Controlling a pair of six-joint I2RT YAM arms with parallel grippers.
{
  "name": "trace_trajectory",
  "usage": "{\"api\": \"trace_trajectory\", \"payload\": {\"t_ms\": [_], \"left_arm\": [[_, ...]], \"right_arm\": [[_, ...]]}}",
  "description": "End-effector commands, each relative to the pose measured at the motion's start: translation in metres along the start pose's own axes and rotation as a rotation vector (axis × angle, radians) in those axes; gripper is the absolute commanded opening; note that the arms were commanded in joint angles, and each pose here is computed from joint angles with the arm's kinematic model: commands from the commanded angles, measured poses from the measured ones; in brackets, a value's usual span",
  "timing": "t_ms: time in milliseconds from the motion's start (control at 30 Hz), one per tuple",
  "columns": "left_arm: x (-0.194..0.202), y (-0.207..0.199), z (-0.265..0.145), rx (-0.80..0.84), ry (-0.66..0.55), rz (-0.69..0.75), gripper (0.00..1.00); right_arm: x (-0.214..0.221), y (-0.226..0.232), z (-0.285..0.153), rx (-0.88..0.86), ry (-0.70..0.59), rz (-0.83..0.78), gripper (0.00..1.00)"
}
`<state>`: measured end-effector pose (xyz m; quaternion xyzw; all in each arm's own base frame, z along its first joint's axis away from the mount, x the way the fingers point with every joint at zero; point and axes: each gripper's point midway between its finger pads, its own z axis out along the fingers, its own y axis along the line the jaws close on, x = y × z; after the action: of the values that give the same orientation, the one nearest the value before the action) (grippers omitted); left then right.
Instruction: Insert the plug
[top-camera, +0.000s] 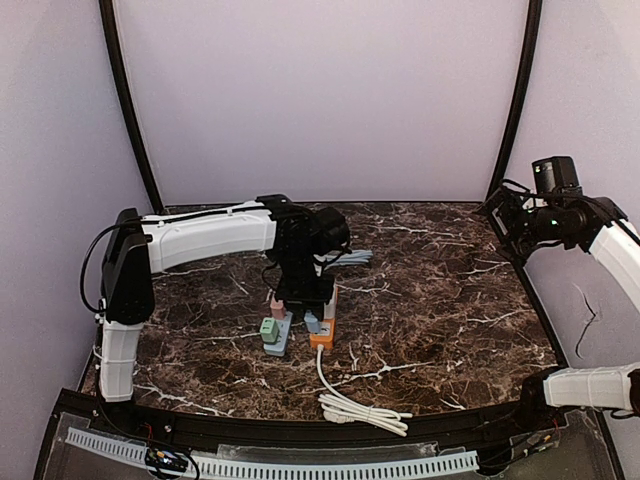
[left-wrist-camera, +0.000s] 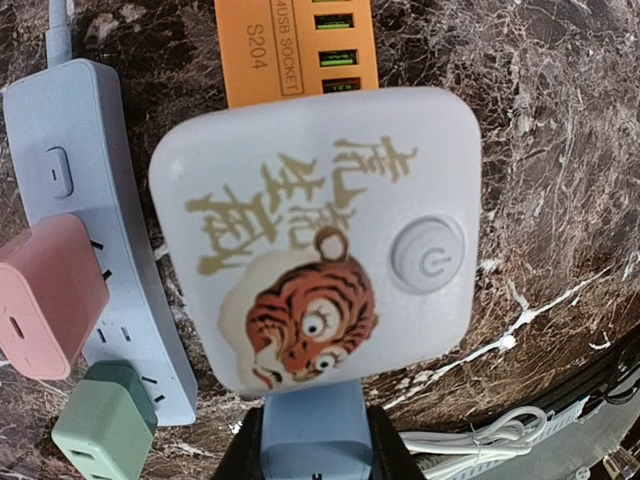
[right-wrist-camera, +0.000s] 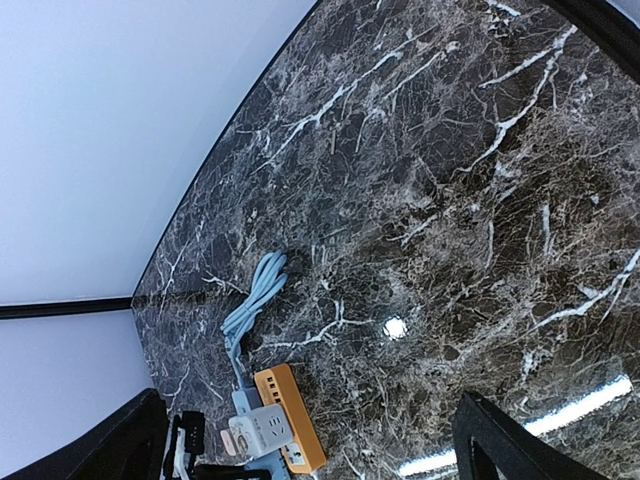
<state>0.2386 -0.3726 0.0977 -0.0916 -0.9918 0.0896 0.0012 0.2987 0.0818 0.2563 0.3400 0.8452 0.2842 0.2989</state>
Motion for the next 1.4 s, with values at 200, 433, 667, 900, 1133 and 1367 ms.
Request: {"api": "trace_trajectory", "payload": {"t_ms": [200, 433, 667, 900, 1133, 1367], "left_arm": [[-0.005, 0.005, 0.001, -0.032, 0.002, -0.042, 0.01], [-0.002, 0.010, 0.003, -0.060, 0.017, -0.042, 0.01], [-0.007, 0.006, 0.004, -0.049, 0.007, -0.047, 0.01], [-0.011, 0.005, 0.006, -0.058, 0.003, -0.047, 0.01], [-0.010, 0.007, 0.006, -0.083, 0.010, -0.044, 0.01], [-0.004, 0.018, 0.006, -0.131, 0.034, -0.042, 0.01]], "right_arm": [[-0.005, 0.011, -0.005, -0.039, -0.016, -0.017, 0.99], [-0.006, 0.010, -0.006, -0.038, -0.019, -0.017, 0.99], [-0.006, 0.008, -0.005, -0.035, -0.014, -0.013, 0.99], [-0.006, 0.008, -0.005, -0.037, -0.015, -0.014, 0.99], [-0.005, 0.006, -0.004, -0.034, -0.011, -0.010, 0.99], [-0.005, 0.005, -0.003, -0.031, -0.007, -0.005, 0.99]]}}
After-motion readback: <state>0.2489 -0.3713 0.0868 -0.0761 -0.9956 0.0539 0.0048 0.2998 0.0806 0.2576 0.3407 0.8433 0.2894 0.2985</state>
